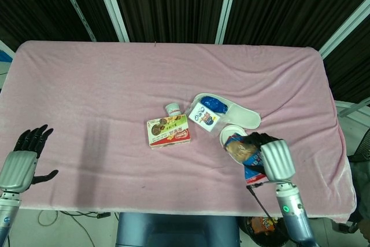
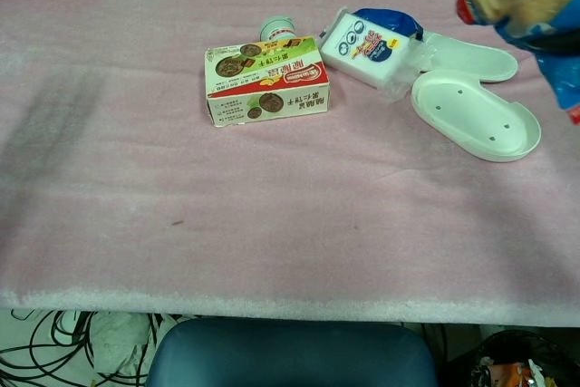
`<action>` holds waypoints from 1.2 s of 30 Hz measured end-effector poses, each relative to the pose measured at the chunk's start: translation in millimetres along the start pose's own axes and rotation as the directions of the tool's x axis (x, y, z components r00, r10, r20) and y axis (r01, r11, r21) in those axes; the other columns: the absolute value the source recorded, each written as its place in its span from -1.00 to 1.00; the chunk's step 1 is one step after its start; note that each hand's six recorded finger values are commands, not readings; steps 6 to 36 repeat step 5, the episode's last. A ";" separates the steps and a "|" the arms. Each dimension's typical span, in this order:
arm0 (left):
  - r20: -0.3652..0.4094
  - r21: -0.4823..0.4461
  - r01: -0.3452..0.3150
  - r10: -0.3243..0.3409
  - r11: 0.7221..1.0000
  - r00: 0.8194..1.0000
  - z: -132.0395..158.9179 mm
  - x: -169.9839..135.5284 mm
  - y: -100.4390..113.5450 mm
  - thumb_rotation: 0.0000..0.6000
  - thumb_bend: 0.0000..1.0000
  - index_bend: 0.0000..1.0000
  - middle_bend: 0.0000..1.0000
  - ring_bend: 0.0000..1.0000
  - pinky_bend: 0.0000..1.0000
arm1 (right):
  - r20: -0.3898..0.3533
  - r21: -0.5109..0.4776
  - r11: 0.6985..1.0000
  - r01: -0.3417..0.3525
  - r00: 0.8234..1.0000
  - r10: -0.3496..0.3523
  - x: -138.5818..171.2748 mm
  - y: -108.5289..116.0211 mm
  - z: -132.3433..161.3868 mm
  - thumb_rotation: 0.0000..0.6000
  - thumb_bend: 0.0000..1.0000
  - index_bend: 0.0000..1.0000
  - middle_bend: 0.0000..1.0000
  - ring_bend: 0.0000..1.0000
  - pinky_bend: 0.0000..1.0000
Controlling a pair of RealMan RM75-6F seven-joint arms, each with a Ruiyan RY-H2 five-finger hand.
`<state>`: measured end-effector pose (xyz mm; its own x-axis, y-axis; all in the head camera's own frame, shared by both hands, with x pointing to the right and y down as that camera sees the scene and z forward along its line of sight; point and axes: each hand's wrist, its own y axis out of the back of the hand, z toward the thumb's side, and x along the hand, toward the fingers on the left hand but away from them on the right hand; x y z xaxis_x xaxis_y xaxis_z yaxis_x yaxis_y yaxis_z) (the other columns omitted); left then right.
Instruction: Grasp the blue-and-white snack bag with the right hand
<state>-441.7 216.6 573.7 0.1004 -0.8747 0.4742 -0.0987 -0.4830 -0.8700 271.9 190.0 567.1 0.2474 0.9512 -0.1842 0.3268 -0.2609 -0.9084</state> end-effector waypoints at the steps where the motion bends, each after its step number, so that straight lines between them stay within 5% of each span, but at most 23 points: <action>1: 0.001 0.001 0.000 0.000 1.000 1.000 0.3 -0.2 -0.3 1.00 -1.00 -1.00 -1.00 -1.00 -1.00 | 0.005 -0.007 1.000 -0.001 1.000 0.001 7.4 2.2 -4.5 1.00 -0.21 0.56 0.39 0.37 0.53; 5: 0.007 0.006 -0.006 0.006 1.000 1.000 0.8 0.1 0.9 1.00 -1.00 -1.00 -1.00 -1.00 -1.00 | 0.011 0.005 1.000 -0.003 1.000 0.003 32.3 11.2 -26.3 1.00 -0.21 0.56 0.39 0.37 0.53; 36: 0.007 0.006 -0.006 0.006 1.000 1.000 0.8 0.1 0.9 1.00 -1.00 -1.00 -1.00 -1.00 -1.00 | 0.011 0.005 1.000 -0.003 1.000 0.003 32.3 11.2 -26.3 1.00 -0.21 0.56 0.39 0.37 0.53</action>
